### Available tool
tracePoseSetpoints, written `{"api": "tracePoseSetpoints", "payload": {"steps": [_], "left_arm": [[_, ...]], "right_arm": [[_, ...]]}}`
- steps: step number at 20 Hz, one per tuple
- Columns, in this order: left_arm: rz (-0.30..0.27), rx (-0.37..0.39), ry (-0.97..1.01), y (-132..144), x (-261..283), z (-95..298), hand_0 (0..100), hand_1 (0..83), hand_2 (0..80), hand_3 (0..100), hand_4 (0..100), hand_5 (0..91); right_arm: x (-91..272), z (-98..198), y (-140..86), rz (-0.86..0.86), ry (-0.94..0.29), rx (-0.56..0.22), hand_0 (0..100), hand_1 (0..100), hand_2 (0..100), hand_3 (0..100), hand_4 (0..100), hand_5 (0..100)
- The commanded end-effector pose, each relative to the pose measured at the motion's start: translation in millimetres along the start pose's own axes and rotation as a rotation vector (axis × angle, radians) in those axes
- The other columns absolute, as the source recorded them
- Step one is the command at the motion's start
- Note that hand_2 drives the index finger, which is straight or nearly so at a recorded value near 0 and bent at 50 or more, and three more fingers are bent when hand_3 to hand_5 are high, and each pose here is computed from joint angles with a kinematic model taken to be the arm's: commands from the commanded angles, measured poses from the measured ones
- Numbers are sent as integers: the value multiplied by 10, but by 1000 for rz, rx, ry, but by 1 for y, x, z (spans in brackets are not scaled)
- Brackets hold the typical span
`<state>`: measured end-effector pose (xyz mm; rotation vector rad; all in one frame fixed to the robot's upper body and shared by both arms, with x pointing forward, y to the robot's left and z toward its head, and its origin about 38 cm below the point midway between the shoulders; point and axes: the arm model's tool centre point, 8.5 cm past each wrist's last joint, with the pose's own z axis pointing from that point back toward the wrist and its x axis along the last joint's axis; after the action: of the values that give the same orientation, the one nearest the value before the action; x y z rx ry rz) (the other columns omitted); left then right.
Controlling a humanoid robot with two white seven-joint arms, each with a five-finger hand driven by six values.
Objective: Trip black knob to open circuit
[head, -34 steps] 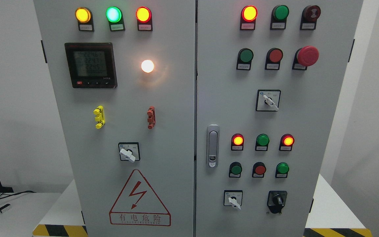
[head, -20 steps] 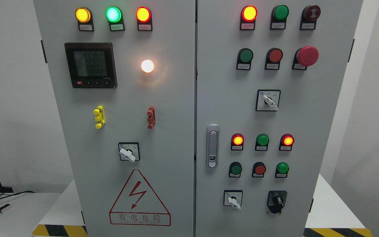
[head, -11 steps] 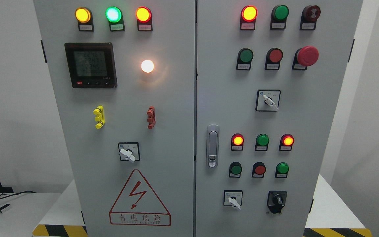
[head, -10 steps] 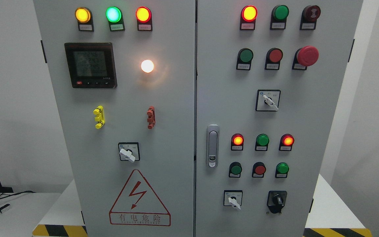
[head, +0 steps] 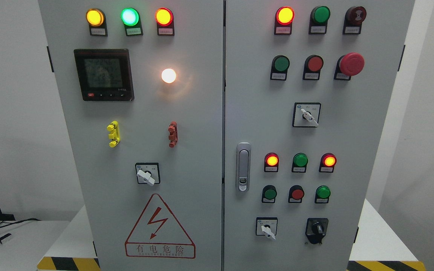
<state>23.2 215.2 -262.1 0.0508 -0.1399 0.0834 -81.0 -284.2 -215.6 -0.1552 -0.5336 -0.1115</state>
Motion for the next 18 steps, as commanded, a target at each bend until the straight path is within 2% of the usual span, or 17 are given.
{"api": "tracePoseSetpoints", "payload": {"steps": [1, 6, 9, 13, 18], "left_arm": [[-30, -4, 0, 0, 0, 0, 120, 389, 0, 0, 0, 0], [-30, -6, -2, -1, 0, 0, 120, 389, 0, 0, 0, 0], [-30, -4, 0, 0, 0, 0, 120, 389, 0, 0, 0, 0], [-30, -4, -2, 0, 0, 0, 120, 389, 0, 0, 0, 0], [-30, -6, 0, -1, 0, 0, 120, 389, 0, 0, 0, 0]], "right_arm": [[84, 18, 12, -60, -421, -34, 202, 489, 127, 428, 441, 421], [99, 30, 3, -79, -578, -71, 198, 565, 262, 568, 582, 610], [120, 38, -1, -94, -705, -81, 200, 591, 335, 625, 654, 700], [156, 51, -5, -107, -905, -84, 201, 595, 381, 672, 705, 752], [202, 64, -15, -116, -1062, -102, 198, 581, 382, 681, 713, 760]]}}
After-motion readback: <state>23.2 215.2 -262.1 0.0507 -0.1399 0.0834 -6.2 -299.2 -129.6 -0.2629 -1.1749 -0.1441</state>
